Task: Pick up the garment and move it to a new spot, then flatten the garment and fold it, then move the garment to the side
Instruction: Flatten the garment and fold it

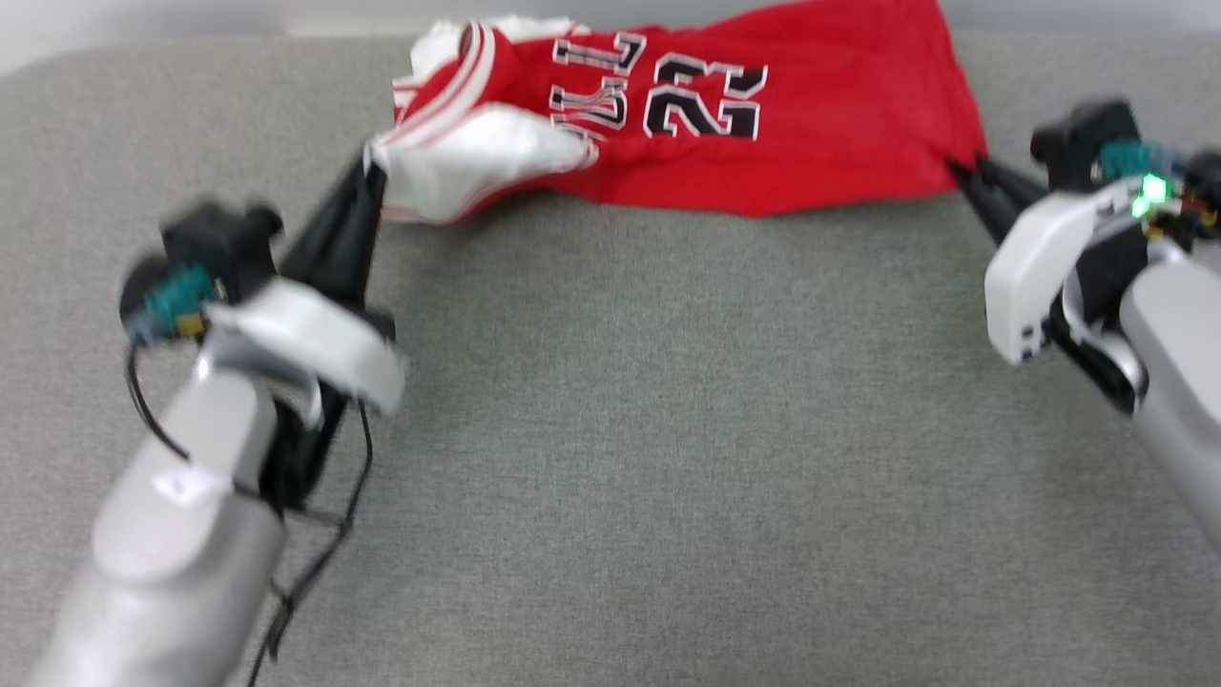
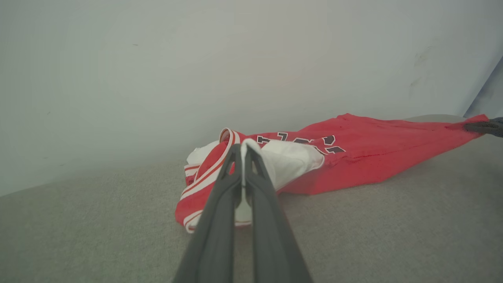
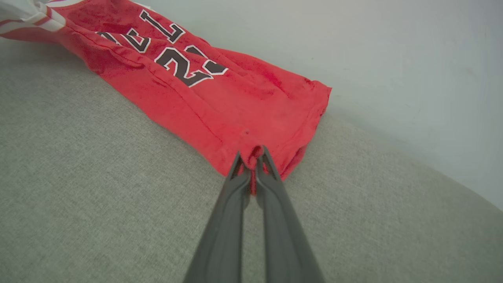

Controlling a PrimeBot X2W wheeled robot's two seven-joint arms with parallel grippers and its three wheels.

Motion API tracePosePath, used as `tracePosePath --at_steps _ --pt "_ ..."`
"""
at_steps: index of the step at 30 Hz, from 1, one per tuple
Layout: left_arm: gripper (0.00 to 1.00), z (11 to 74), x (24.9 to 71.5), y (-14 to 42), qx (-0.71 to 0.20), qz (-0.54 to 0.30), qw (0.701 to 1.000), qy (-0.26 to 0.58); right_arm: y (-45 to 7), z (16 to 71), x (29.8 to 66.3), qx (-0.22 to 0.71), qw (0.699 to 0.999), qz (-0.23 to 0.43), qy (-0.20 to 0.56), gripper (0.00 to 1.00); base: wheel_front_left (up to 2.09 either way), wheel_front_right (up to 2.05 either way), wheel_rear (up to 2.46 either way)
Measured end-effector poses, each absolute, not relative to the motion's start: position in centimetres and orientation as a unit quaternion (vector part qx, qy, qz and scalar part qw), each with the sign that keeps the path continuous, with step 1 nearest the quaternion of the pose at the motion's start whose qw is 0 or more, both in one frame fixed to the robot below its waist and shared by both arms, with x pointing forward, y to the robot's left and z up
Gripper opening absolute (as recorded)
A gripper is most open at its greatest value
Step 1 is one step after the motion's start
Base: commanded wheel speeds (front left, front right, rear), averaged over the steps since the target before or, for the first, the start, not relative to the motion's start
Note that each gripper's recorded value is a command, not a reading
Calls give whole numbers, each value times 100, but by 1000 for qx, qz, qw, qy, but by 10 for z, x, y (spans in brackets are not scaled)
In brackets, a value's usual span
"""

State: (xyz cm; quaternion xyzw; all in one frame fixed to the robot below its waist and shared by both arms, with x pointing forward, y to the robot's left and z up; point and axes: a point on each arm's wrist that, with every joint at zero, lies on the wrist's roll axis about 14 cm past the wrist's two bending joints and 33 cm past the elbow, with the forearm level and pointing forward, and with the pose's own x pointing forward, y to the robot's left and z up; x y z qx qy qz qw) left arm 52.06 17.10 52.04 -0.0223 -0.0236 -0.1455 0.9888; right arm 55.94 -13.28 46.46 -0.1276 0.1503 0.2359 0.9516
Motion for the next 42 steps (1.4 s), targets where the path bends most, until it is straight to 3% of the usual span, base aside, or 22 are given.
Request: tracePosePath --at_steps 15,26,35,42 --pt "0 454 351 178 -58 -116 987 94 -177 440 429 -105 941 236 220 0 0 0 0" --pt "0 431 264 176 -106 -83 978 159 -194 425 349 -76 933 236 259 0 0 0 0" --pt "0 420 242 174 -119 -71 972 192 -202 412 319 -56 932 215 287 0 0 0 0" --pt "0 458 297 179 -72 -96 986 119 -196 435 347 -40 945 200 254 0 0 0 0"
